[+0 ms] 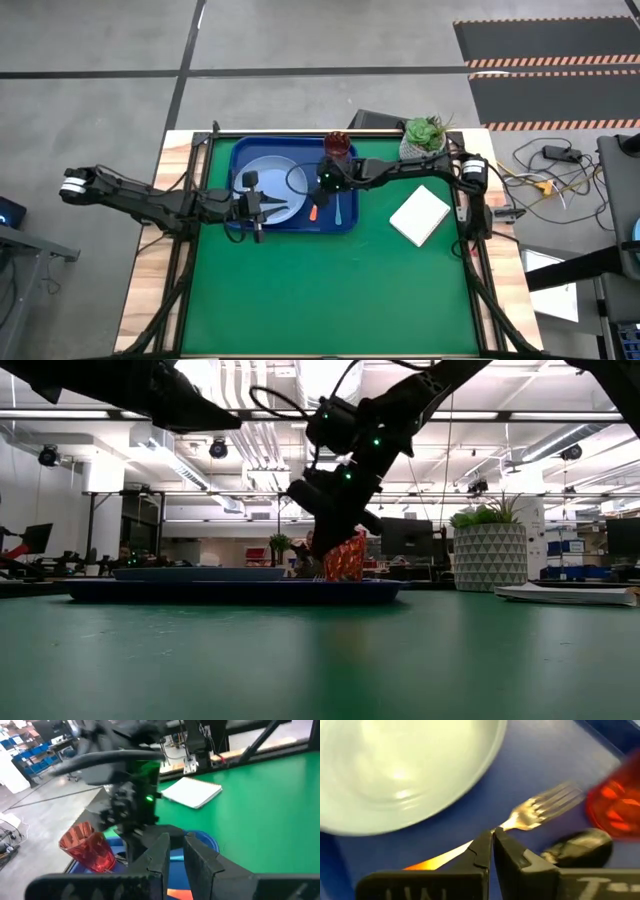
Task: Pick and place plate/cup/fork/spoon on tray
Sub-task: Adjust the orange fork on the blue tray
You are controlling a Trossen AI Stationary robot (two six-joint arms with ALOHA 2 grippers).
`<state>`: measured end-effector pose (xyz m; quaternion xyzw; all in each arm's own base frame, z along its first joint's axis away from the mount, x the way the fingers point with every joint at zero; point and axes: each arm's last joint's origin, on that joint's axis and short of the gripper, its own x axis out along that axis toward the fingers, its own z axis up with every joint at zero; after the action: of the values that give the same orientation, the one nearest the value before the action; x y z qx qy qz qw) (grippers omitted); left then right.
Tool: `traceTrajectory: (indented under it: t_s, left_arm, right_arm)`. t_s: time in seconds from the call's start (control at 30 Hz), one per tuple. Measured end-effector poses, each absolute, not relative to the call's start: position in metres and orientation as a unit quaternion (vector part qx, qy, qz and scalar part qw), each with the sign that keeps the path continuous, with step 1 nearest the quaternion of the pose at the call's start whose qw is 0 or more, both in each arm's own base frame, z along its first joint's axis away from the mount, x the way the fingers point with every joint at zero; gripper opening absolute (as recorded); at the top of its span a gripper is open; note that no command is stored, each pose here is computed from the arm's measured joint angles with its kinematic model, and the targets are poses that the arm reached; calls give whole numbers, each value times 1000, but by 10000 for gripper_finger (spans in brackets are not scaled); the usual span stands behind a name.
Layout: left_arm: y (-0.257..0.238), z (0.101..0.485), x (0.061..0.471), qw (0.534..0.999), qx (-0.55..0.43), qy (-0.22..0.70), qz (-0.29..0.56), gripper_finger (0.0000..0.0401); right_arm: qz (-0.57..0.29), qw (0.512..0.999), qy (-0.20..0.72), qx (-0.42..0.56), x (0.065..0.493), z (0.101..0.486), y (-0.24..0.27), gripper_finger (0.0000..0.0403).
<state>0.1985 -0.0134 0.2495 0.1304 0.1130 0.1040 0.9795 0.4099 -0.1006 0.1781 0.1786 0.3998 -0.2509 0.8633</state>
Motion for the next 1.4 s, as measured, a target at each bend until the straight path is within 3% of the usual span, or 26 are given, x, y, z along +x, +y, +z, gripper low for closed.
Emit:
traceTrajectory:
  t_s: [0.23,0.43,0.53,0.67,1.13,1.4]
  left_arm:
    - [-13,261,194,988,63,82,112,35]
    - [-13,265,193,984,-131,32,118,35]
    - [-18,255,194,978,-177,44,107,35]
    - [-28,243,199,975,-198,54,86,35]
    - [-59,250,204,978,-200,-65,-10,35]
    - [-59,253,201,980,-186,-73,-9,35]
  right_arm:
    - [-185,883,417,110,418,179,-60,9]
    - [-127,896,423,46,421,184,-27,9]
    - [-98,900,425,5,422,185,-15,8]
    - [-78,904,419,-29,423,186,-11,8]
    - [-95,893,440,-17,424,199,-25,8]
    - [-88,889,448,-20,435,164,-24,8]
